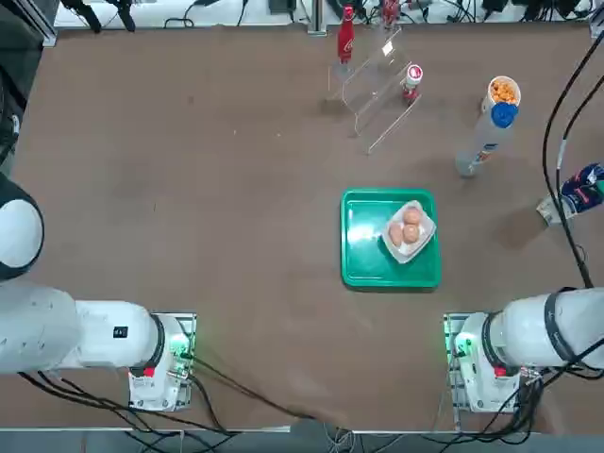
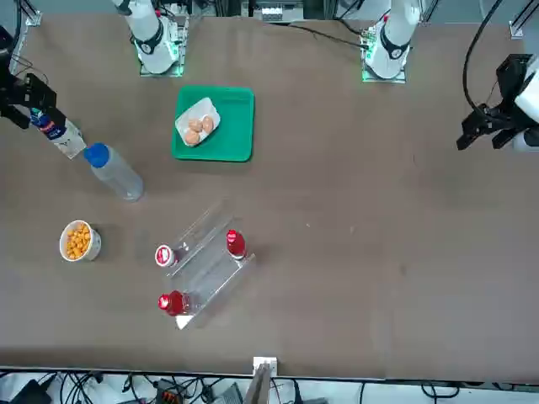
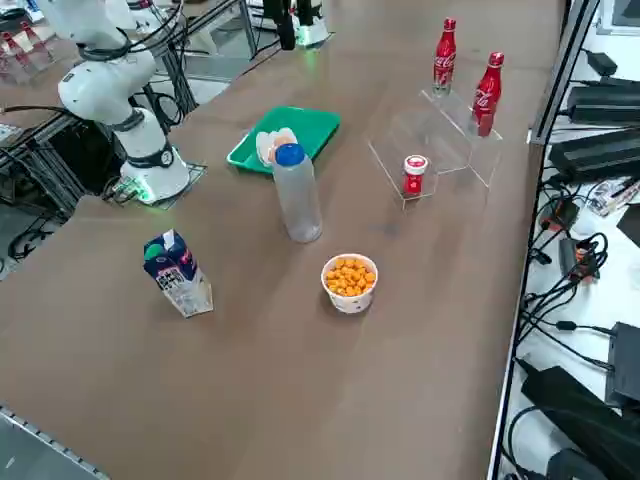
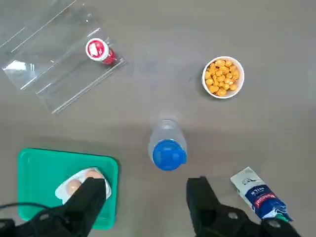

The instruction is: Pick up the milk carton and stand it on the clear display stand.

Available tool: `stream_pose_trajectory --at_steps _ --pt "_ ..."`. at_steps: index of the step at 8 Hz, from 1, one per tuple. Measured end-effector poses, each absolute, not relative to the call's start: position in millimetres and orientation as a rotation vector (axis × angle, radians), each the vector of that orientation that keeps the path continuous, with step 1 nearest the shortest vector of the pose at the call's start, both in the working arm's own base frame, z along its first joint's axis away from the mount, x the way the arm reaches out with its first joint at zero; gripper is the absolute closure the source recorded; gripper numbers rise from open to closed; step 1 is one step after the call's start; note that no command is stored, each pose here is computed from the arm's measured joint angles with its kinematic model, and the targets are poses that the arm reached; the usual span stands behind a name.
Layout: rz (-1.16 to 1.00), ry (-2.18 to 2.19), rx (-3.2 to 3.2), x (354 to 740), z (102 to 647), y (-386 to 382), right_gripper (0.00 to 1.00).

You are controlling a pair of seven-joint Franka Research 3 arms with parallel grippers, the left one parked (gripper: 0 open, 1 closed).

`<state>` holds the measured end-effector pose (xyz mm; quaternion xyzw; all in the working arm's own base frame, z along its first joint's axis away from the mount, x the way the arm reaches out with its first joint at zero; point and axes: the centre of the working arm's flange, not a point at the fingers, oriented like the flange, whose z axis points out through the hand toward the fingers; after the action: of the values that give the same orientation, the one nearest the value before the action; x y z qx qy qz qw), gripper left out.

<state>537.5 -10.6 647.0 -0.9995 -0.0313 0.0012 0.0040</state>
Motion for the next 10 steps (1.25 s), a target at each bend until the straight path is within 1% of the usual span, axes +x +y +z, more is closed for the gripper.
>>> stream_pose_trajectory --at_steps 6,8,10 --pt "0.028 -0.11 -3.13 536 644 -26 0.0" --pt "0.074 -0.209 -3.118 533 635 -49 0.0" --pt "0.143 -0.386 -3.084 528 613 -79 0.0"
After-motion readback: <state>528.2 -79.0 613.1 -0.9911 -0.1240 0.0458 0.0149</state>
